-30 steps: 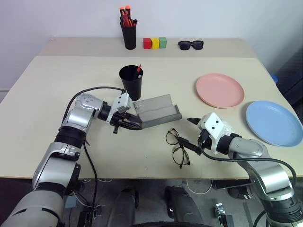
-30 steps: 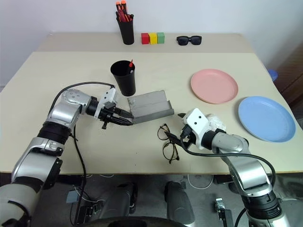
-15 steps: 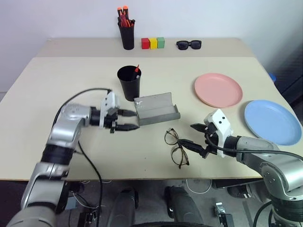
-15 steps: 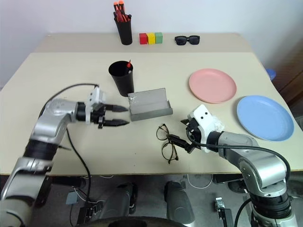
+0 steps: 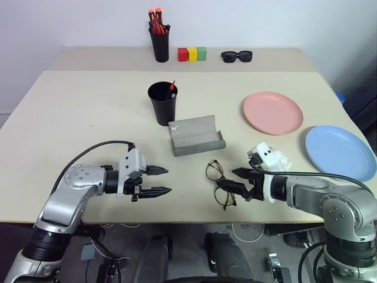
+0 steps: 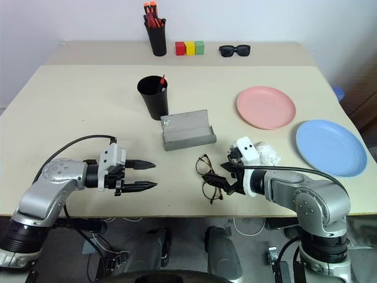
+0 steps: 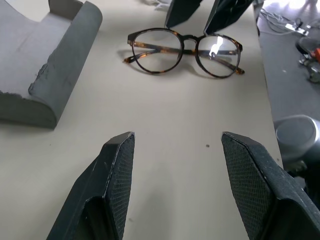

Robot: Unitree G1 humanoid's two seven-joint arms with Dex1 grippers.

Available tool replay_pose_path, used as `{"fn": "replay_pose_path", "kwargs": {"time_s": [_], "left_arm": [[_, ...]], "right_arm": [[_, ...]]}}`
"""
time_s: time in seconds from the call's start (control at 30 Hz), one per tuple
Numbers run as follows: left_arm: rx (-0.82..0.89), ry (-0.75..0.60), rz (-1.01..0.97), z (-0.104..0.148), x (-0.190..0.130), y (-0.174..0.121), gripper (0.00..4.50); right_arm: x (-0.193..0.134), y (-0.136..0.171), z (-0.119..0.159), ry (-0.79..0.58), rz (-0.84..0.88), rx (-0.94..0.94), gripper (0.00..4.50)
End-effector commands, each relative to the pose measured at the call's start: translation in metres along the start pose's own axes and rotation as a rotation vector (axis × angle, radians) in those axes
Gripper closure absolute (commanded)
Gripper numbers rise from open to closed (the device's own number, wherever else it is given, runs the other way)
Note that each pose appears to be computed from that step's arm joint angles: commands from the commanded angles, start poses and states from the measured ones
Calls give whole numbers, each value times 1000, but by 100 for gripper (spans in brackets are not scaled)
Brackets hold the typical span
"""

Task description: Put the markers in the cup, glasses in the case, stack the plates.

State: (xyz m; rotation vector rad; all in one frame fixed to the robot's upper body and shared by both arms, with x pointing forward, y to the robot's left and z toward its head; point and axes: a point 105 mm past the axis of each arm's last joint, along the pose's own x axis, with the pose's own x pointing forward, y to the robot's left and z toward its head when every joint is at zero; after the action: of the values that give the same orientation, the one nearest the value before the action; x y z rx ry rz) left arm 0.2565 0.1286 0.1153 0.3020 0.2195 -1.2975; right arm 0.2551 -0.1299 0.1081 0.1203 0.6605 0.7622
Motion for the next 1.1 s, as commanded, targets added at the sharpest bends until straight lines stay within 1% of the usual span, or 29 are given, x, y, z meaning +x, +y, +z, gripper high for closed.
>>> {"fn": "replay_pose_path", "kwargs": {"time_s": [0.03,0.1,0.23,0.4,0.53,0.63,0.73,0.83,0.9,0.97,1.0,1.03,1.07,1.1], "left_arm": [[22,-36,6,10,2,-3,167],[21,-38,10,10,5,-3,167],[24,-44,22,12,7,-5,167],[15,-46,47,12,4,-5,167],[9,-52,74,13,2,-2,167],[4,-58,103,14,0,4,167],[-5,-66,131,13,-2,9,167],[-8,-65,140,11,-3,10,167],[-10,-65,143,9,-4,9,167],[-9,-66,139,7,-3,7,167],[-8,-67,127,7,-1,4,167],[-4,-73,102,9,3,-1,167],[2,-80,79,10,6,-7,167],[5,-85,64,12,8,-10,167]], "right_arm": [[1,4,3,-5,16,2,133],[2,4,3,0,14,9,231],[2,3,4,10,16,12,448],[-5,5,2,50,32,-2,448],[-17,14,7,68,58,-124,448],[-23,20,21,26,82,-220,448],[-27,23,43,-32,78,-333,448],[-29,24,53,-51,79,-385,448],[-29,23,51,-24,79,-431,448],[-26,18,43,6,70,-464,448],[-24,17,38,23,75,-453,448],[-23,18,30,45,92,-443,400],[-23,19,25,63,105,-434,375],[-22,20,21,74,114,-430,324]]}}
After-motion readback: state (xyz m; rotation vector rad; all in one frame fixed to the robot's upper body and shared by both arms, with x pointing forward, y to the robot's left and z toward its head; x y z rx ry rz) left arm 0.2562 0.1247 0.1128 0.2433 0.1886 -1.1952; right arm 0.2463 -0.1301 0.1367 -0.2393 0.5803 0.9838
